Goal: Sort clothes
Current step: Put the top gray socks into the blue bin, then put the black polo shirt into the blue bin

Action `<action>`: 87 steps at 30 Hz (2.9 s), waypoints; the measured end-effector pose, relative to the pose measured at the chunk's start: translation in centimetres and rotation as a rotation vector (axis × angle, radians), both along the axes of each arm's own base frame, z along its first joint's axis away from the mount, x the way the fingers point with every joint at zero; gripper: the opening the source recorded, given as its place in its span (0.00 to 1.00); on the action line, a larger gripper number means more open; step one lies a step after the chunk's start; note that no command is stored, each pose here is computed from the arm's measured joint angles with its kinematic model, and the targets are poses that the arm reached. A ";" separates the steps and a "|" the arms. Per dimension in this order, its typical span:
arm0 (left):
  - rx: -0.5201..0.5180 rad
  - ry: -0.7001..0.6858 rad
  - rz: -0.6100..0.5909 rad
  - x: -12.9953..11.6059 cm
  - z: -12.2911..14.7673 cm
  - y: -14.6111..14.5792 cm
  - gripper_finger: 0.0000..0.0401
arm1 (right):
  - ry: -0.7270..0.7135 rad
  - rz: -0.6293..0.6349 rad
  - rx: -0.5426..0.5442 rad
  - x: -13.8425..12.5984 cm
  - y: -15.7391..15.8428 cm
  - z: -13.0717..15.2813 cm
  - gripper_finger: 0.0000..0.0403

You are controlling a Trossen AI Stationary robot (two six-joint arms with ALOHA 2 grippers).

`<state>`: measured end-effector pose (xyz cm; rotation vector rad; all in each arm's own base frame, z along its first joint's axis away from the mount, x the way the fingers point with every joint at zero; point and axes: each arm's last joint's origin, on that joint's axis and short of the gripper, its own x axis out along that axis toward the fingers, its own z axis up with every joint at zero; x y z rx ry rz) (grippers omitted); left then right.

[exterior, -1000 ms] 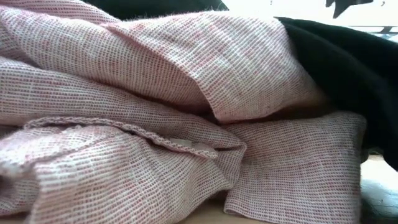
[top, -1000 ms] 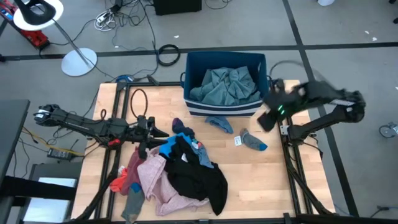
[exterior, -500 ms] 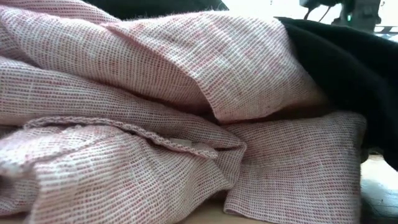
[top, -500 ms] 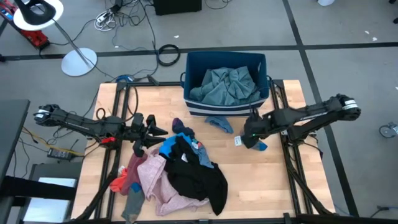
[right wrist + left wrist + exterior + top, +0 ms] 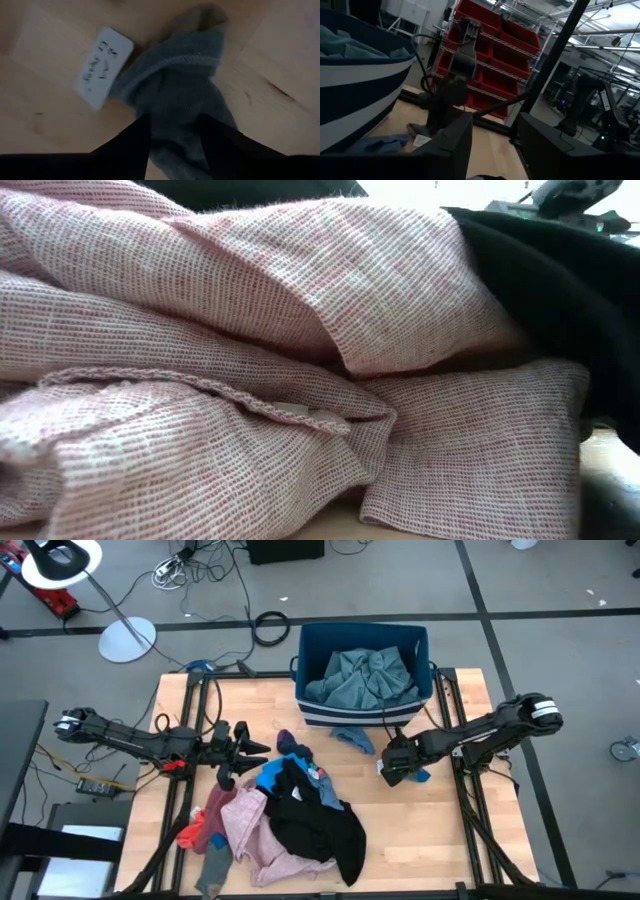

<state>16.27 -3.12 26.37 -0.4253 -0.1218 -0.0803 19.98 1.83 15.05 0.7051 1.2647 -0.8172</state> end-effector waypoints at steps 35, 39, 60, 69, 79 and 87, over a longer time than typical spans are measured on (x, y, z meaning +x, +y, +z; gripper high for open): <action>0.240 0.406 0.109 0.4 3.1 0.3 0.41 | -0.517 0.169 -0.528 3.7 0.1 29.3 0.00; 0.302 0.467 0.109 0.9 4.6 0.2 0.41 | -0.507 0.126 -0.654 3.4 -3.5 31.9 0.00; 0.353 0.803 -0.003 6.2 4.6 -1.3 0.41 | -0.430 0.079 -0.449 4.5 -14.6 29.8 0.42; 0.304 0.924 0.005 7.7 2.5 -1.3 0.41 | -0.474 0.109 -0.387 1.5 -11.8 31.4 0.52; 0.185 1.069 -0.033 8.6 0.5 -0.4 0.41 | -0.496 0.211 -0.333 -0.8 -4.0 32.3 0.48; 0.293 1.095 -0.202 8.4 0.1 -0.9 0.41 | -0.521 0.227 -0.384 -2.4 2.1 32.0 0.46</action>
